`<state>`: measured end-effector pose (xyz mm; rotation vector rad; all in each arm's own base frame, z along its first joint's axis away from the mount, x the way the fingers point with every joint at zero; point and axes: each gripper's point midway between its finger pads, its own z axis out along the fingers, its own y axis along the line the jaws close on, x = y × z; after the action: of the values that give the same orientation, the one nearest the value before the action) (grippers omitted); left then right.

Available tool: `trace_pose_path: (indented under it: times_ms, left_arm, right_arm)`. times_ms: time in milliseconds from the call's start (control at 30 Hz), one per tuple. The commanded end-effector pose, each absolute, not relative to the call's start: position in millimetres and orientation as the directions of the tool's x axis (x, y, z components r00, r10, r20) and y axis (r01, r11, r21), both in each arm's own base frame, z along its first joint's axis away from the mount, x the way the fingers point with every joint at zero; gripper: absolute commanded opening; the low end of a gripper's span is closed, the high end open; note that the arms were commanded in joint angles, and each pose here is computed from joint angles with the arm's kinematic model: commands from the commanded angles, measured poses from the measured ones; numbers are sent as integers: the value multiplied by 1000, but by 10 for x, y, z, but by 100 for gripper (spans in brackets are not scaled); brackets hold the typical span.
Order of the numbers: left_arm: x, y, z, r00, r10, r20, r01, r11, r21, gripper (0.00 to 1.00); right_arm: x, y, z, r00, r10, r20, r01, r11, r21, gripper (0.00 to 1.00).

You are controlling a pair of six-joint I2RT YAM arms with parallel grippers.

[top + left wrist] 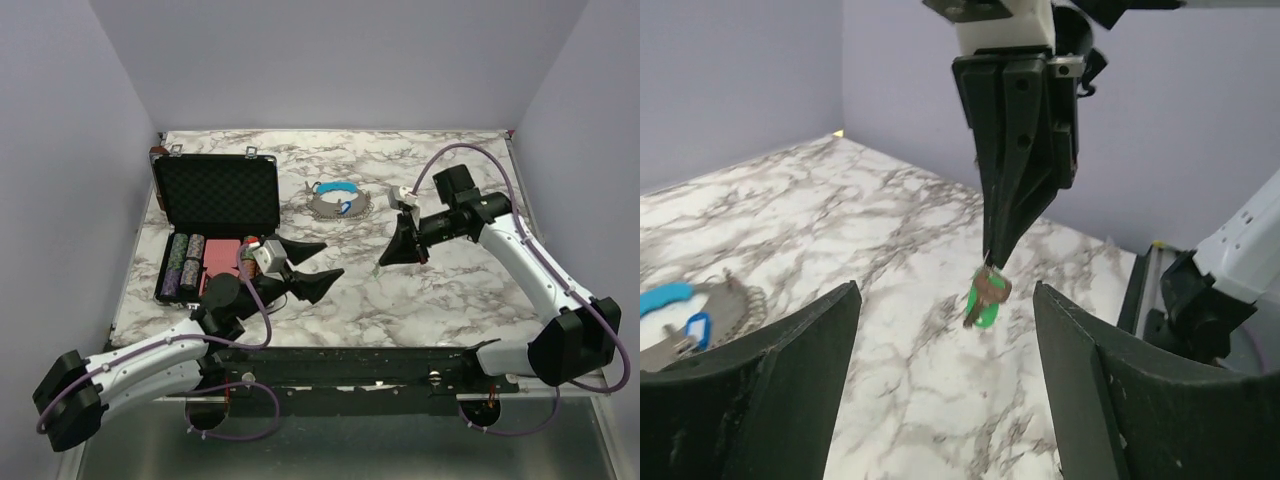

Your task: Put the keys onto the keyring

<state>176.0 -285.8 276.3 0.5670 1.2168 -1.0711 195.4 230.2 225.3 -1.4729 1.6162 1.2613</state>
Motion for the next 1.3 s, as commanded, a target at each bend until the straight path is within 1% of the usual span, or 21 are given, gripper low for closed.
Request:
trace_pose_path:
  times_ms: [0, 67, 167, 267, 367, 500, 600, 700, 833, 900, 1067, 1267]
  left_arm:
    - [1855, -2643, 2440, -44, -145, -988, 829, 547, -117, 79]
    - [1835, -2554, 2438, -41, -123, -991, 820, 563, -104, 80]
    - [1808, -2432, 2464, -44, -97, -994, 805, 585, -93, 85]
    - [1770, -2318, 2508, -22, -47, -999, 799, 599, -46, 86]
    - [1759, -2175, 2561, 19, 5, -1000, 782, 624, 18, 89]
    - [1773, -2014, 2398, 29, 138, -990, 757, 644, 112, 96]
    - [1767, -1982, 2210, 17, 224, -974, 763, 627, 158, 96]
    - [1777, -1951, 2131, 4, 262, -965, 759, 628, 173, 98]
    - [1783, -1917, 2108, 14, 288, -958, 754, 626, 199, 99]
    - [1792, -1878, 2124, 16, 292, -956, 743, 637, 207, 99]
    - [1774, -1834, 2146, 34, 282, -959, 736, 642, 215, 99]
    - [1766, -1853, 2139, 29, 290, -957, 745, 632, 214, 99]
  right_arm:
    - [2164, 1961, 2066, -221, -446, -867, -975, 99, 198, 0]
    - [2235, 1781, 1975, -261, -450, -854, -964, 171, 204, 0]
    - [2305, 1494, 1773, -307, -494, -813, -945, 262, 198, 1]
    - [2393, 1091, 1584, -385, -508, -771, -906, 367, 210, 0]
    - [2493, 647, 1490, -447, -508, -737, -861, 468, 200, 0]
    - [2535, 115, 1348, -526, -520, -673, -800, 571, 184, 1]
    - [2558, -206, 1241, -579, -530, -620, -753, 639, 156, 1]
    - [2605, -465, 1150, -631, -533, -565, -704, 699, 126, 0]
    - [2715, -743, 988, -680, -552, -482, -655, 753, 62, 1]
    - [2798, -841, 916, -697, -550, -461, -637, 769, 46, 1]
    - [2987, -869, 841, -733, -505, -456, -603, 792, 91, 1]
    - [3244, -792, 703, -735, -526, -428, -612, 787, 84, 0]
